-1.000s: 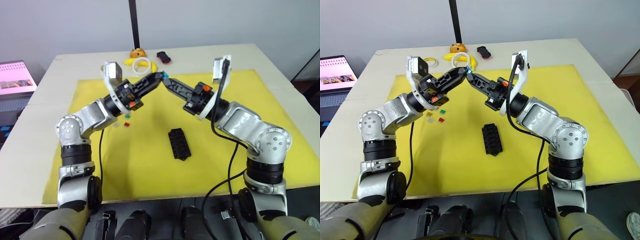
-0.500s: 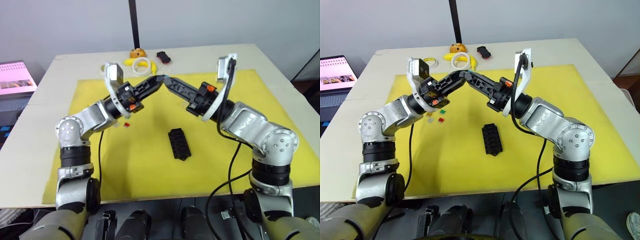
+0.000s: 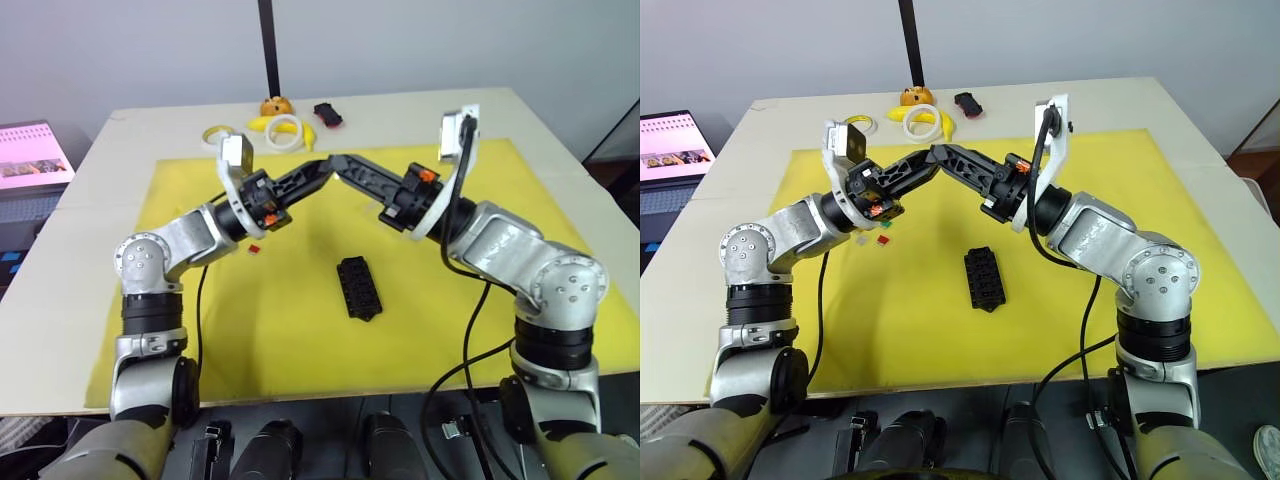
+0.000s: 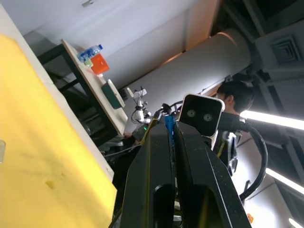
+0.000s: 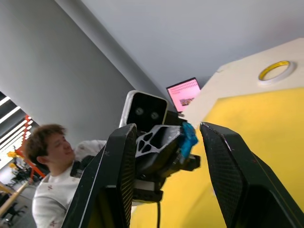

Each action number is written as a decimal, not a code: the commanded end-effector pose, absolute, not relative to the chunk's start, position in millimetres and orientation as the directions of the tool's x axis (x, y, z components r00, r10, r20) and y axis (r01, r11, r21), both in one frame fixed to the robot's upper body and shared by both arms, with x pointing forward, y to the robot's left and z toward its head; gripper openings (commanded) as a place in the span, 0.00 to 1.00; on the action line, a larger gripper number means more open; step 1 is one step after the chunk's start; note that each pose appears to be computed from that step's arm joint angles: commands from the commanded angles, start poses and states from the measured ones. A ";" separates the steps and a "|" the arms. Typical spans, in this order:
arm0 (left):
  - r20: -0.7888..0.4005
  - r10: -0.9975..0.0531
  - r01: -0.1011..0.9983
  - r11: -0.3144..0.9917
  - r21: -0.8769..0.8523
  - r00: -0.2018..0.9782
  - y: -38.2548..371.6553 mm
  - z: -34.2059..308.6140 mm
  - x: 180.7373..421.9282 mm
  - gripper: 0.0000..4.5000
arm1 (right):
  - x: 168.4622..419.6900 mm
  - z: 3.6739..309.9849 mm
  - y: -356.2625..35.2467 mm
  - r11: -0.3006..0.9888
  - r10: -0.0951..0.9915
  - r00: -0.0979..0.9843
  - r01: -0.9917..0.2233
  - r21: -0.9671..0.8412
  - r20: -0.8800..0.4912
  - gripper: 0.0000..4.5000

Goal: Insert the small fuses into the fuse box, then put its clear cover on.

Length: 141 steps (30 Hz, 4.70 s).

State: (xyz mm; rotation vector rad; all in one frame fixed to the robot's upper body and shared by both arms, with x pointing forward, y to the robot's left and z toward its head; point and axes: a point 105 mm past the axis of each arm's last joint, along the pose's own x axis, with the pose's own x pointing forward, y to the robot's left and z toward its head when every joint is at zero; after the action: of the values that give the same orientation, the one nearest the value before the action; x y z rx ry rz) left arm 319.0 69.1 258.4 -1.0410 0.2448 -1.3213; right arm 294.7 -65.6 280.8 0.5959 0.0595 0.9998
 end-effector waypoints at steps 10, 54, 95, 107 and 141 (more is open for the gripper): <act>0.406 -0.881 0.720 -0.117 -0.684 0.243 68.4 264.4 307.2 0.00 | 285.7 282.0 -72.5 0.394 0.849 0.505 -0.801 0.451 0.155 0.34; -0.357 -0.934 0.996 -0.055 0.077 -0.024 95.3 186.6 269.9 0.99 | 251.3 227.1 -79.8 0.272 0.948 0.284 -0.957 -0.104 -0.141 0.00; -0.302 -0.948 0.971 0.029 0.239 0.103 59.6 148.6 275.8 0.99 | 279.3 158.4 -119.3 -0.073 0.917 0.104 -0.906 -0.417 -0.386 0.00; -0.314 -0.945 0.971 0.011 0.240 0.088 54.1 144.5 273.9 0.99 | 281.2 168.0 -126.8 -0.022 0.930 0.135 -0.907 -0.420 -0.341 0.00; -0.334 -0.937 0.963 0.013 0.269 0.105 53.8 146.8 280.0 0.99 | 282.0 147.3 -124.2 -0.095 0.904 0.102 -0.898 -0.429 -0.414 0.00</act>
State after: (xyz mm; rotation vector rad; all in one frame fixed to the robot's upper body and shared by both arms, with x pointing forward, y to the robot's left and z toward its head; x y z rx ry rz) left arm 282.4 56.1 137.0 0.4548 0.1182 -1.4732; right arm 282.4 -124.8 142.3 -0.6813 0.0163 1.5081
